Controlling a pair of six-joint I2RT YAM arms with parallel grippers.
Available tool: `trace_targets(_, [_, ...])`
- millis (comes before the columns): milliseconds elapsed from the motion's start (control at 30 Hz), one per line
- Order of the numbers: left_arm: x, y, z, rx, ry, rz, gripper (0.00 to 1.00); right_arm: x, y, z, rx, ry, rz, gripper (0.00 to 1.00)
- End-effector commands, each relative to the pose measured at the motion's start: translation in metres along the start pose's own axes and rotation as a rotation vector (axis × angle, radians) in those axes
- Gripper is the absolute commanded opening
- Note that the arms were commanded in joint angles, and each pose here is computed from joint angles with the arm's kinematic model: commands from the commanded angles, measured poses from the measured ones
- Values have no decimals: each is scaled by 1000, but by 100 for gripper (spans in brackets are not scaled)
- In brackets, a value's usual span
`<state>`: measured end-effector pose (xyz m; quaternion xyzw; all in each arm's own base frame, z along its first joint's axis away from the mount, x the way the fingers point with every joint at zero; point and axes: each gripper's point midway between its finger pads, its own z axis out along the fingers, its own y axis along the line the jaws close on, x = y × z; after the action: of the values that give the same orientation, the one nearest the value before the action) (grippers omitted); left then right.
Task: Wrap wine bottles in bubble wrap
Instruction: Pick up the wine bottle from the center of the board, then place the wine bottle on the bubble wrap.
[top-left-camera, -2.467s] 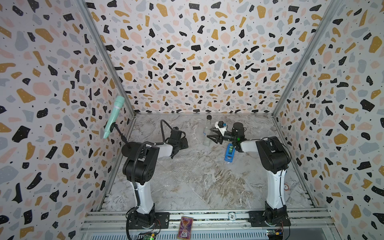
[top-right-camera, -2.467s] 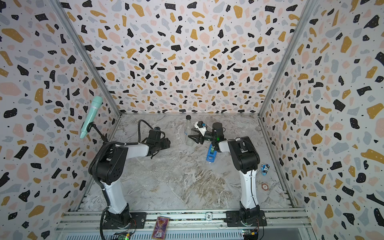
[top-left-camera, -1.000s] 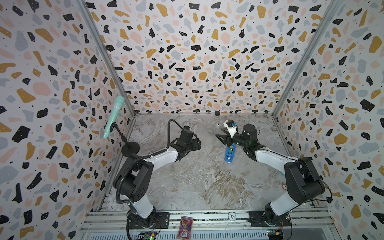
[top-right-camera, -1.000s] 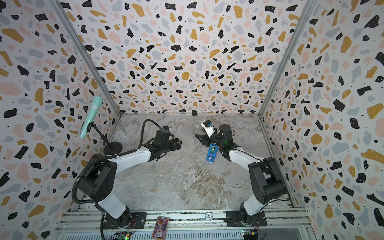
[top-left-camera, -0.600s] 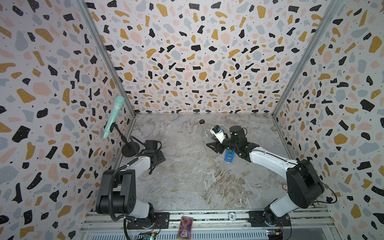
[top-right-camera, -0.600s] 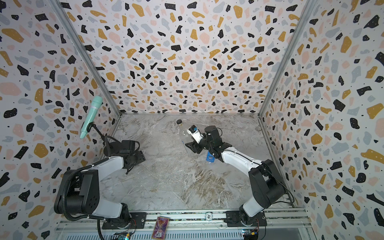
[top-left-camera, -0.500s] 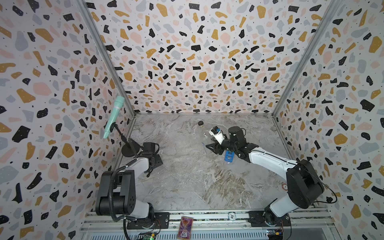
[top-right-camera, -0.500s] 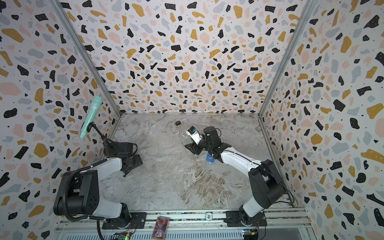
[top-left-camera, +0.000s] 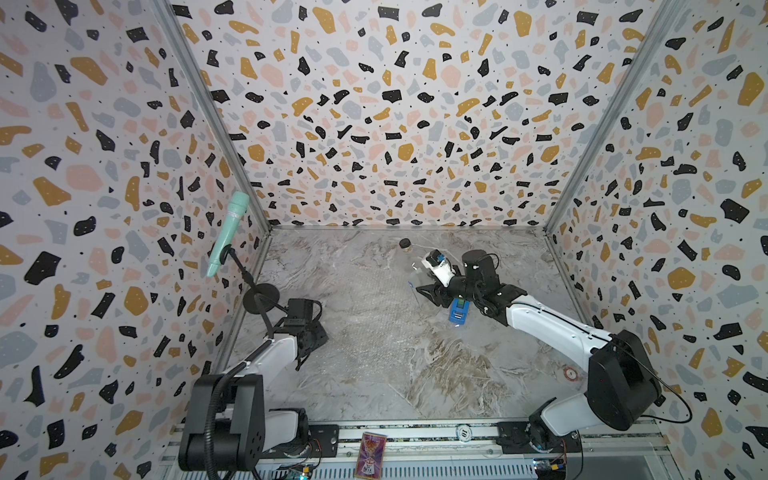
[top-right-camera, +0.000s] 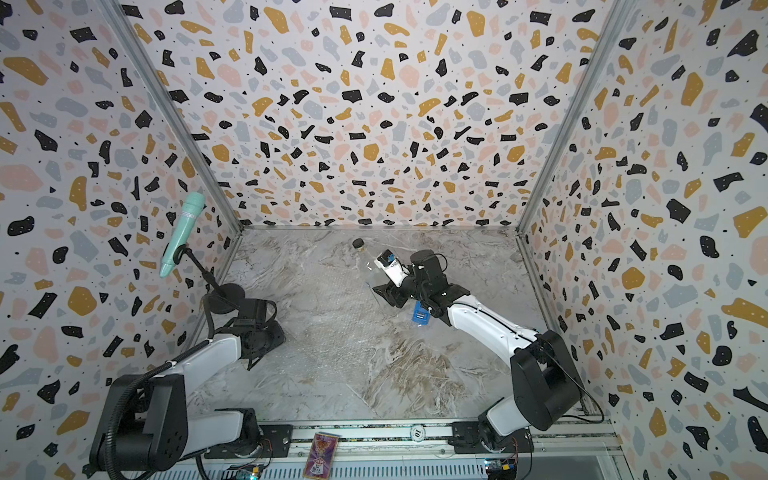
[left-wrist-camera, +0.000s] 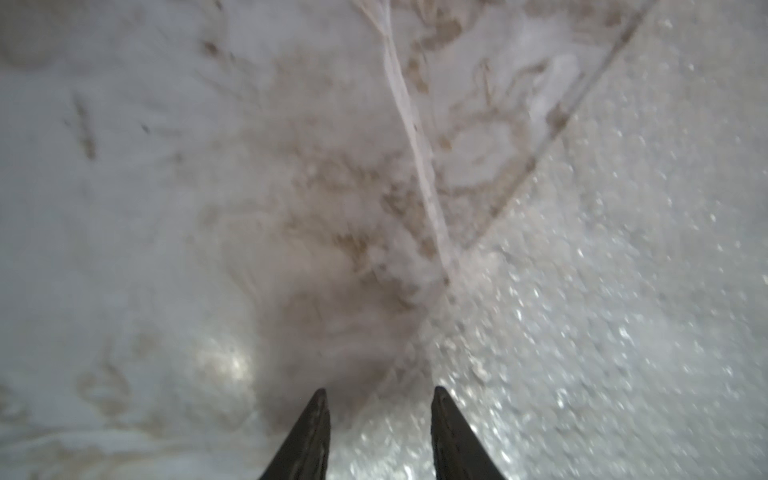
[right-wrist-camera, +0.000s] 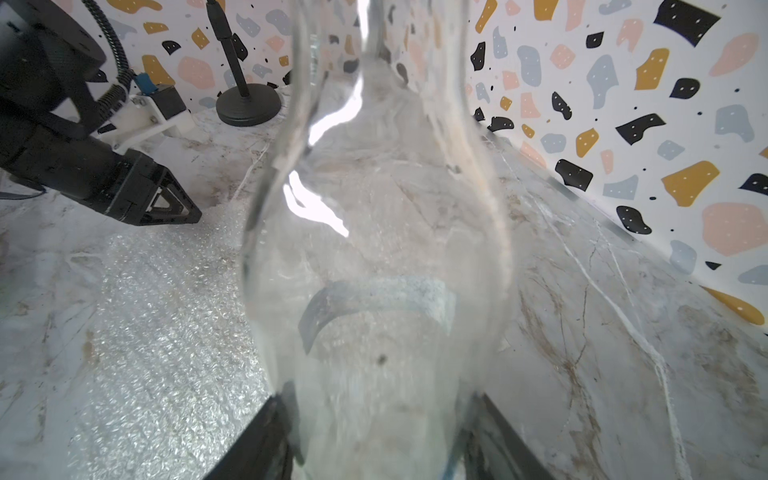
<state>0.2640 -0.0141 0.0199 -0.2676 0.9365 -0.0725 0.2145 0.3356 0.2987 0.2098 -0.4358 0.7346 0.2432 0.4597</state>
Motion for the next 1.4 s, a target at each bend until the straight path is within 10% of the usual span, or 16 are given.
trace_targets(0, [35, -13, -1, 59, 91, -77, 41, -30, 4, -14, -4, -42, -48, 33])
trace_targets(300, [65, -62, -16, 177, 78, -77, 42, -17, 48, -5, -109, 47, -89, 34])
trace_targets(600, [22, -42, -61, 67, -74, 0, 64, 6, 111, 21, -217, 204, -191, 34])
trace_targets(1367, [-4, -9, -24, 163, -27, -128, 67, 27, 159, 67, -63, 594, -675, 30])
